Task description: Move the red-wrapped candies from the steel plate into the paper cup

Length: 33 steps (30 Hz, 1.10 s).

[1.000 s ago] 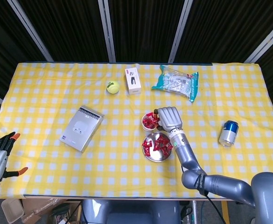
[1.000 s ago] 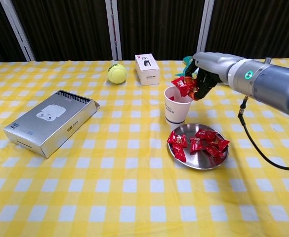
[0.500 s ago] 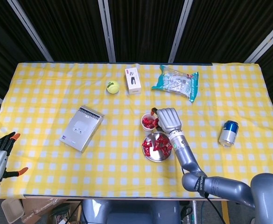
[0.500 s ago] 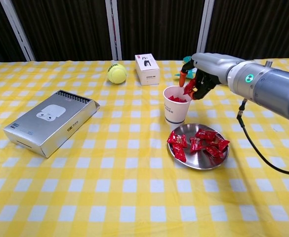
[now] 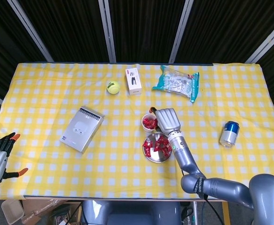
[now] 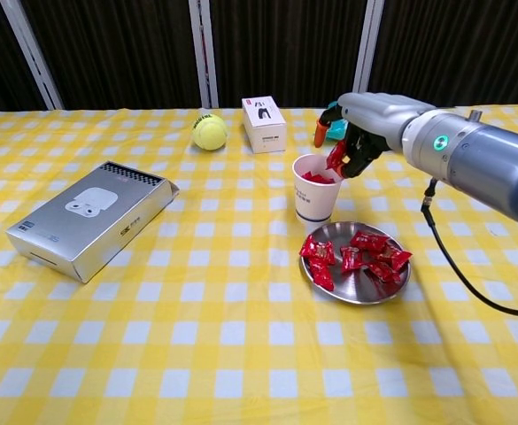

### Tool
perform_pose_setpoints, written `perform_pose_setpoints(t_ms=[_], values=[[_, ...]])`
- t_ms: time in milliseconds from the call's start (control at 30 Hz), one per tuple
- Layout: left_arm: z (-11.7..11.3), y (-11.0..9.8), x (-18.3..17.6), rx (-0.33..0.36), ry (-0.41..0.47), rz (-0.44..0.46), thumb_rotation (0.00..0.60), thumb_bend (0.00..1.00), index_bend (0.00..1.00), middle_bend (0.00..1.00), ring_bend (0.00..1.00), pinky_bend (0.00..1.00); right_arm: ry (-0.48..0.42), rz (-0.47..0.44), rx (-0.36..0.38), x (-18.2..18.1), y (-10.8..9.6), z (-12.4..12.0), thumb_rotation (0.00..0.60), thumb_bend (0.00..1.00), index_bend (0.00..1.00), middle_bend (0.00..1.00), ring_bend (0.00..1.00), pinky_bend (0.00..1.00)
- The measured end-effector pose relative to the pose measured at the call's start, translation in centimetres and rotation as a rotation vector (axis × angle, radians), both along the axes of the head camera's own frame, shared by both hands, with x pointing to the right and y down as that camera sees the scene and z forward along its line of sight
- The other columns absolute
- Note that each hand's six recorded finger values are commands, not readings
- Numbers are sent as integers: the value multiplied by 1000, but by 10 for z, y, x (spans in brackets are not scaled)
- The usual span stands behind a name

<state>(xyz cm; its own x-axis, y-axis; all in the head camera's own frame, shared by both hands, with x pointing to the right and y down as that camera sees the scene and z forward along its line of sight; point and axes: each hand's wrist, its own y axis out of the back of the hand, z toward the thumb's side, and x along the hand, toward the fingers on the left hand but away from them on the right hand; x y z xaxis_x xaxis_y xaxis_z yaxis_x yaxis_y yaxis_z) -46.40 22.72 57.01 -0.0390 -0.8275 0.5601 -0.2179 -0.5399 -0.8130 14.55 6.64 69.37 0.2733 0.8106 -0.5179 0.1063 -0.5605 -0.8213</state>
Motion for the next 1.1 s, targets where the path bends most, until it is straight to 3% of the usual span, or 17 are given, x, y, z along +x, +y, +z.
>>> perform_pose_setpoints(t_ms=[433,1100], values=[[0,0,0,0,1,-1,600,2,0,0,0,0,56,-7,22,-5,-4,2,600,502,167,852,919,1000],[0,0,0,0,0,0,600,2,0,0,0,0,82,-6,49,0,-7,0,600,486,116,822,888,1000]])
